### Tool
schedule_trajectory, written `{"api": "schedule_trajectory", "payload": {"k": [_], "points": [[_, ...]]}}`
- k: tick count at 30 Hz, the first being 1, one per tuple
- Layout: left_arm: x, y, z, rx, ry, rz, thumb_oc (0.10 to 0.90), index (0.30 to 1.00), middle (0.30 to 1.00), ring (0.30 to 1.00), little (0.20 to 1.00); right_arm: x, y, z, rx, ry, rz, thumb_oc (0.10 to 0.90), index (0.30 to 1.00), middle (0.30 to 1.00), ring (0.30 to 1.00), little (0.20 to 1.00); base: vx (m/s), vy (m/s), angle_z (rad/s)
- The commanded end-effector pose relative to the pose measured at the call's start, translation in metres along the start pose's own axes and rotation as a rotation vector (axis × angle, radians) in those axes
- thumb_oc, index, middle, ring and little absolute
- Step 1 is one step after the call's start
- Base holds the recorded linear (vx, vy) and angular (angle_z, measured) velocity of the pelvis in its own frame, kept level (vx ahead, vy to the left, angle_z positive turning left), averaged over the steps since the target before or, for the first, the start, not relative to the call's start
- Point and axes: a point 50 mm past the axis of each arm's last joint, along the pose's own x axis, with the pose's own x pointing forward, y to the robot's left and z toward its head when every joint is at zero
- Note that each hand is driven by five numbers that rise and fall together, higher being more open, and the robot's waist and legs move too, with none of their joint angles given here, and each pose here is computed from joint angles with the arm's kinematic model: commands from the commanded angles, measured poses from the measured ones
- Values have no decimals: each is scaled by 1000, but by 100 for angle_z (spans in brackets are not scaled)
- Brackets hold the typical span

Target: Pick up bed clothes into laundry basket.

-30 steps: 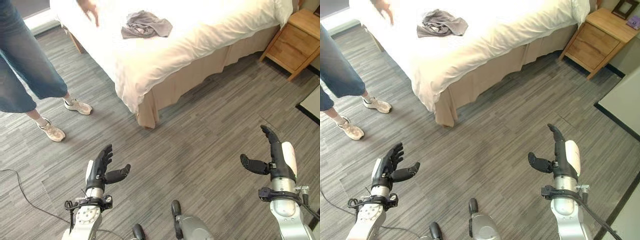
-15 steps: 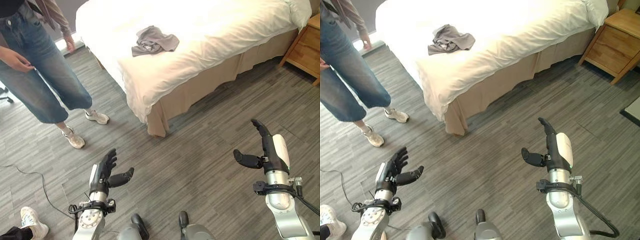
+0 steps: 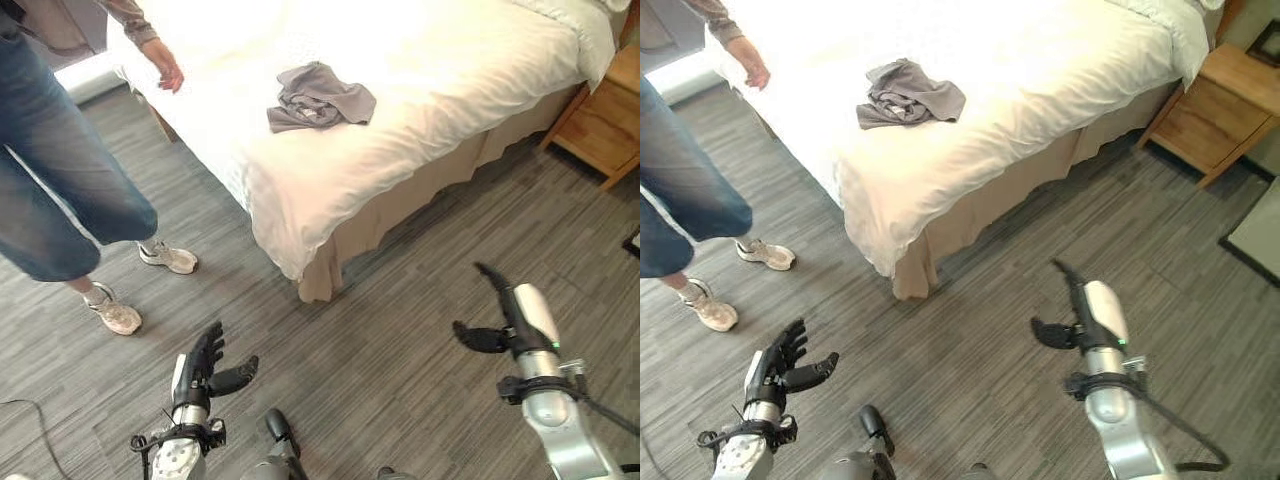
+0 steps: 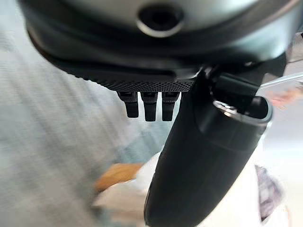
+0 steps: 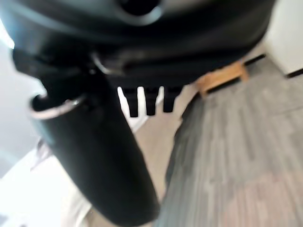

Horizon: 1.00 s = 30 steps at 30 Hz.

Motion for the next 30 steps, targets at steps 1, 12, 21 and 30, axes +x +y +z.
{"api": "schedule_trajectory", "payload": {"k": [1,12,21,30], "points": [[10,30,55,85,-265,84,800,900,900,900,900,45,-74,87,-99,-410,-308,800,900,900,900,900,350,363,-6],[24,27,70,90,-311,57,800,900,900,900,900,60,-119,129,-244,-568,-411,800,900,900,900,900,271,33,37],[24,30,64,101,-286,28,800,900,900,900,900,83,-145,114,-323,-440,-355,800,900,900,900,900,303,-148,59],[21,37,50,45,-225,83,800,900,900,900,900,88,-156,139,-387,-506,-345,800,900,900,900,900,160,-166,-1]]}}
